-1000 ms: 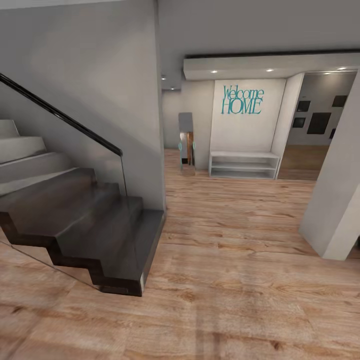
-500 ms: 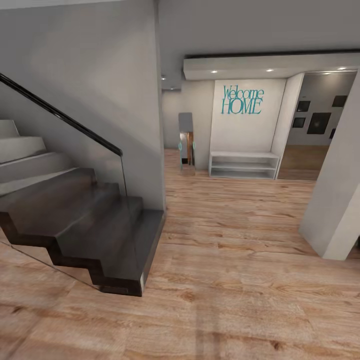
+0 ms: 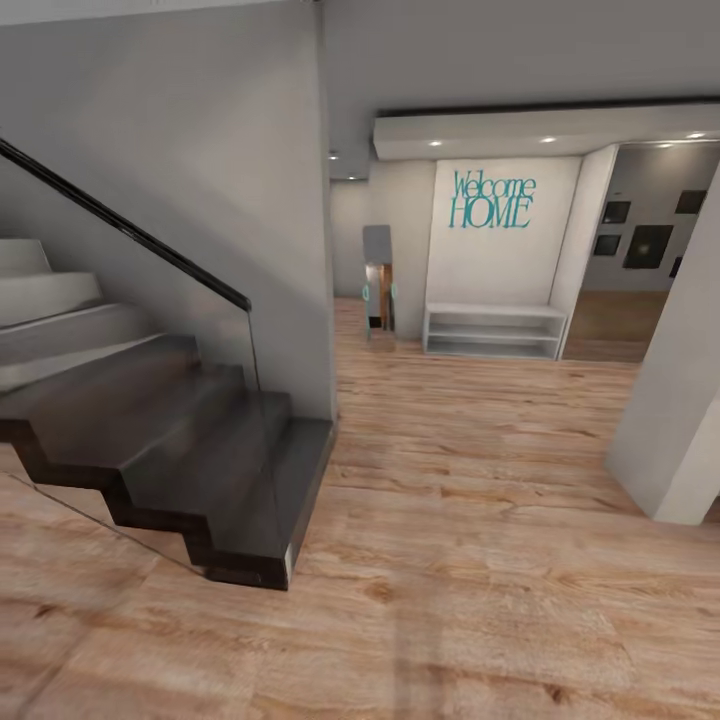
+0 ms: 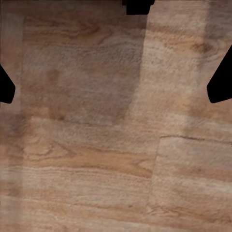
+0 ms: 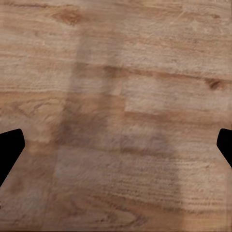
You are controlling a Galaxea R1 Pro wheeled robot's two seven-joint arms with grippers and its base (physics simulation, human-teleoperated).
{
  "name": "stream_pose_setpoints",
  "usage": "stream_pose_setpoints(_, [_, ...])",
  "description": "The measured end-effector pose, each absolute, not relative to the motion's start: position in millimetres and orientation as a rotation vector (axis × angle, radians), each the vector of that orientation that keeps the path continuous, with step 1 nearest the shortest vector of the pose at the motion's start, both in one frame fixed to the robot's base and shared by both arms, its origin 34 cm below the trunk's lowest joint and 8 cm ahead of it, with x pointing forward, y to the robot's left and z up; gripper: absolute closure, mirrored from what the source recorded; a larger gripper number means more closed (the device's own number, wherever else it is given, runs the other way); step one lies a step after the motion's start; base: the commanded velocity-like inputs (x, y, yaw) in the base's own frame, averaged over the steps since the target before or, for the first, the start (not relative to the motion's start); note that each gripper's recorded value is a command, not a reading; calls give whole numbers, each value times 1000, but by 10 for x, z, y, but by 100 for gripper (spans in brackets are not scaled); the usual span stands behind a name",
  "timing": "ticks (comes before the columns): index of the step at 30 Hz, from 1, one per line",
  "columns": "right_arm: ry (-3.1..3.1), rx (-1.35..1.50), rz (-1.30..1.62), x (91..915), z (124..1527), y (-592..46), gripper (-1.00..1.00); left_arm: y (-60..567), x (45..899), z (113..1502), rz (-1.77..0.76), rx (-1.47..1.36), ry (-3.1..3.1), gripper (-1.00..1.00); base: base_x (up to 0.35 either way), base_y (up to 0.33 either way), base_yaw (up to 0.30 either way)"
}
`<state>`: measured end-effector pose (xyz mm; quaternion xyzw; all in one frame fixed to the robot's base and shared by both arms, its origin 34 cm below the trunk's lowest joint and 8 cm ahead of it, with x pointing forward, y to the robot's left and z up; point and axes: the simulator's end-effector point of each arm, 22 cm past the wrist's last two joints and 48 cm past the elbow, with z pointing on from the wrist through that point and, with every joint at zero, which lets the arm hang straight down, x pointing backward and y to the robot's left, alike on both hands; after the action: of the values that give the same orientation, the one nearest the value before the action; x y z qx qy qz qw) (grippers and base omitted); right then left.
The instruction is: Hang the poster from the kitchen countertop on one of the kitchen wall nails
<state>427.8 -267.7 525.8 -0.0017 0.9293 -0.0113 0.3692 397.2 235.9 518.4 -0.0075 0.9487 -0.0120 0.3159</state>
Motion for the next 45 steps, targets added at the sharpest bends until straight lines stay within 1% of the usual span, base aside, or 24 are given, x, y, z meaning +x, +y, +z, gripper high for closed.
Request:
stream_pose_setpoints(23, [2386,-19,-17,4274,5254,-2600,-100,2371,3958,5174,-30,-21,2502,-100,-3,-3,291])
stream_pose_setpoints(33, [2388,-21,-16,4271,5250,-2610,-100,2364,3956,5170,-31,-21,2503,-100,-177,-184,112])
stream_pose_setpoints(37, [2388,-21,-16,4267,5247,-2607,-100,2363,3955,5170,-31,-22,2503,-100,-196,-203,237])
stream_pose_setpoints(45, [2387,-23,-16,4266,5249,-2604,-100,2362,3953,5170,-31,-22,2504,-100,-47,-48,279])
